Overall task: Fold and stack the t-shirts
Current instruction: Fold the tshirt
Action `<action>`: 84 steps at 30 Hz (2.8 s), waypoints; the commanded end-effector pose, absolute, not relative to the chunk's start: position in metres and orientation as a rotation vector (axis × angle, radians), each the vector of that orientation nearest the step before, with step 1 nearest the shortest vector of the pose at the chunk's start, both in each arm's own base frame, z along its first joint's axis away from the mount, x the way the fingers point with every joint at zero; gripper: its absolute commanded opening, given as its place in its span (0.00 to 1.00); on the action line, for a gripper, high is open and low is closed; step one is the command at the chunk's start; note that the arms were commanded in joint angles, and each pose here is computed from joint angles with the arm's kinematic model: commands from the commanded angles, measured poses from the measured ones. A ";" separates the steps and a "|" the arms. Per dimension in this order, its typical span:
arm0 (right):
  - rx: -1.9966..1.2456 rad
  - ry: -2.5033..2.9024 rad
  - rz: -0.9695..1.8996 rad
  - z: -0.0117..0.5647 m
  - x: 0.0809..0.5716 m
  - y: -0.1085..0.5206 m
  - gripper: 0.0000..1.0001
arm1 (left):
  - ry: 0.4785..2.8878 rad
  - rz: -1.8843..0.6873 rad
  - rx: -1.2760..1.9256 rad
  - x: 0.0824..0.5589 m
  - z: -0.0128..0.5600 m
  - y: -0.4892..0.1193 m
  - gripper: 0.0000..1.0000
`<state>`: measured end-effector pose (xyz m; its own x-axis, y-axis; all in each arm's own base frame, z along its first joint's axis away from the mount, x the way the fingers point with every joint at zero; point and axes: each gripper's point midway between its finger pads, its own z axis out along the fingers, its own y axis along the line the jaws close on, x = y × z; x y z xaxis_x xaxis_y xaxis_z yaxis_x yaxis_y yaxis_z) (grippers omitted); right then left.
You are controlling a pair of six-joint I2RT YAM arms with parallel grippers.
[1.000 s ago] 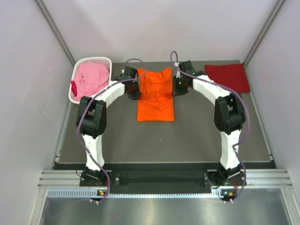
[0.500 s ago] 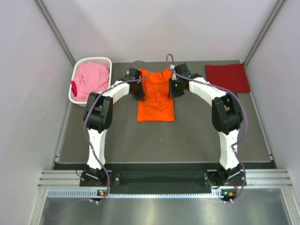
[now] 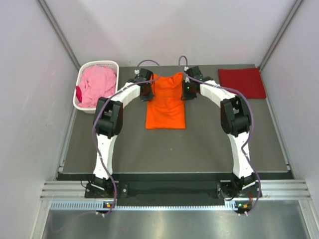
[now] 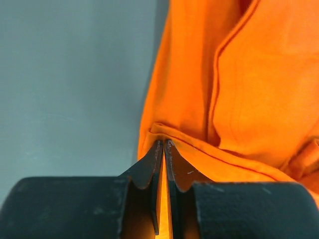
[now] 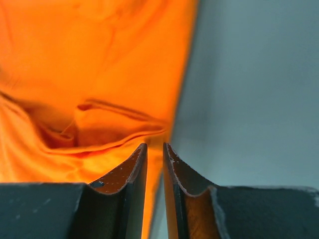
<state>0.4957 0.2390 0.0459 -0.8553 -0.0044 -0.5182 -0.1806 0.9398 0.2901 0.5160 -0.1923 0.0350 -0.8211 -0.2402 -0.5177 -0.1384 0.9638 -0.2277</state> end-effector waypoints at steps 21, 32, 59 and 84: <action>-0.217 2.548 0.688 0.095 0.380 0.225 0.43 | 2.606 -0.534 -0.155 0.404 0.088 -0.192 0.36; -0.272 2.590 0.771 0.051 0.364 0.234 0.42 | 2.711 -0.471 -0.180 0.380 0.034 -0.181 0.34; -0.266 2.692 0.572 0.032 0.300 0.207 0.00 | 2.798 -0.541 -0.205 0.318 0.031 -0.188 0.00; -0.168 2.769 0.479 0.035 0.169 0.179 0.29 | 2.788 -0.355 -0.214 0.192 0.061 -0.178 0.31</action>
